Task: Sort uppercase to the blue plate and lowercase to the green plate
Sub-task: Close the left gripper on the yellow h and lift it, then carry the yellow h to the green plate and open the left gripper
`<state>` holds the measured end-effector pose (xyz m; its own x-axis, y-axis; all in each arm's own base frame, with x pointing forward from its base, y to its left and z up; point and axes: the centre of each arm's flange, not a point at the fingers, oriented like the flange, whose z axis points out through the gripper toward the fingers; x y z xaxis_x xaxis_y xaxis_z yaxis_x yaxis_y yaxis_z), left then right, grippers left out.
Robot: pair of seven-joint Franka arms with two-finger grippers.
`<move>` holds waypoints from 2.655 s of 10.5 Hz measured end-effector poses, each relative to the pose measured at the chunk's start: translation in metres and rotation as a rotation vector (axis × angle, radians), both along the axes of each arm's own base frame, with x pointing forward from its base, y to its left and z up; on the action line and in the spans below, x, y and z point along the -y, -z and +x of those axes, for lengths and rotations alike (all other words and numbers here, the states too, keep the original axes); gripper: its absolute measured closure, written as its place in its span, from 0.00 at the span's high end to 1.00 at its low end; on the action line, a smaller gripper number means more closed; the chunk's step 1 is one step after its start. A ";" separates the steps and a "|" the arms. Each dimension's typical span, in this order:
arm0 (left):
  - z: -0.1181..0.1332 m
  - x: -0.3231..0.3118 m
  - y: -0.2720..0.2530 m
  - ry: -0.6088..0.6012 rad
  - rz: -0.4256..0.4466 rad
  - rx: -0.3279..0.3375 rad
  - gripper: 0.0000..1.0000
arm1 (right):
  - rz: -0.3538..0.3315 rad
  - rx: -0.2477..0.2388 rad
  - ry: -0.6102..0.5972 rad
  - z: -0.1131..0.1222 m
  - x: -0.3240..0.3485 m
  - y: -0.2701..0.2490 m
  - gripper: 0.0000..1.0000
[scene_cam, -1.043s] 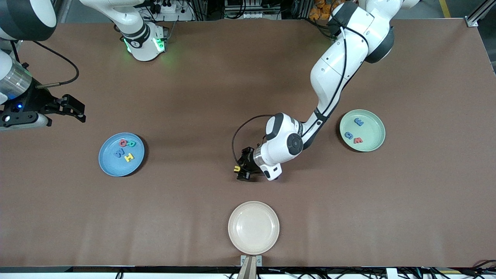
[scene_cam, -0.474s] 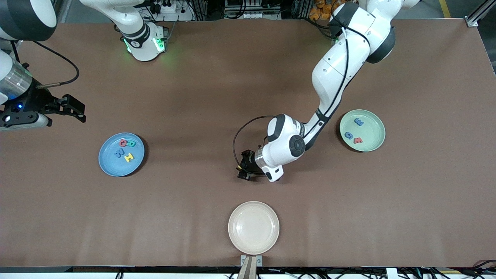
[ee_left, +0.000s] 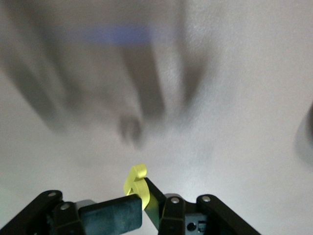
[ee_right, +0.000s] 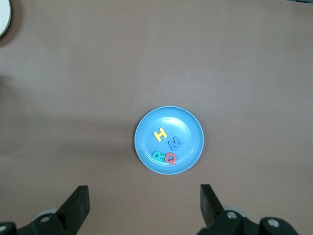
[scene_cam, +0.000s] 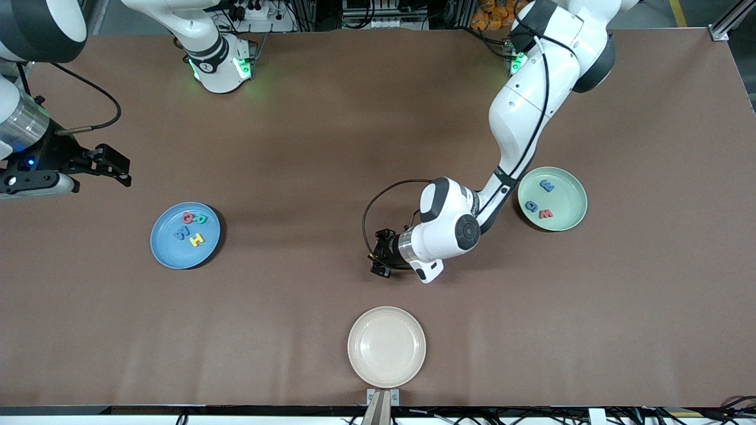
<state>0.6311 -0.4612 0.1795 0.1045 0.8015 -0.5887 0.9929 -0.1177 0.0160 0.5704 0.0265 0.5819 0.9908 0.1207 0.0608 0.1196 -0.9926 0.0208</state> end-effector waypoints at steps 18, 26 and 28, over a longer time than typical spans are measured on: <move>-0.029 -0.297 -0.035 0.047 0.429 -0.079 0.00 | 0.000 -0.001 -0.008 0.000 -0.005 0.001 1.00; -0.093 -0.436 -0.027 0.086 0.474 -0.162 0.01 | 0.000 -0.003 -0.012 0.001 -0.007 0.002 1.00; -0.098 -0.440 -0.023 0.085 0.474 -0.177 0.24 | 0.000 -0.004 -0.012 0.001 -0.007 0.002 1.00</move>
<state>0.5335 -0.0212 0.2030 0.1122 0.9777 -0.1773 0.9622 -0.1515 -0.2263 0.5709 0.0336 0.5797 0.9895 0.1328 0.0570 0.1319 -0.9911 0.0206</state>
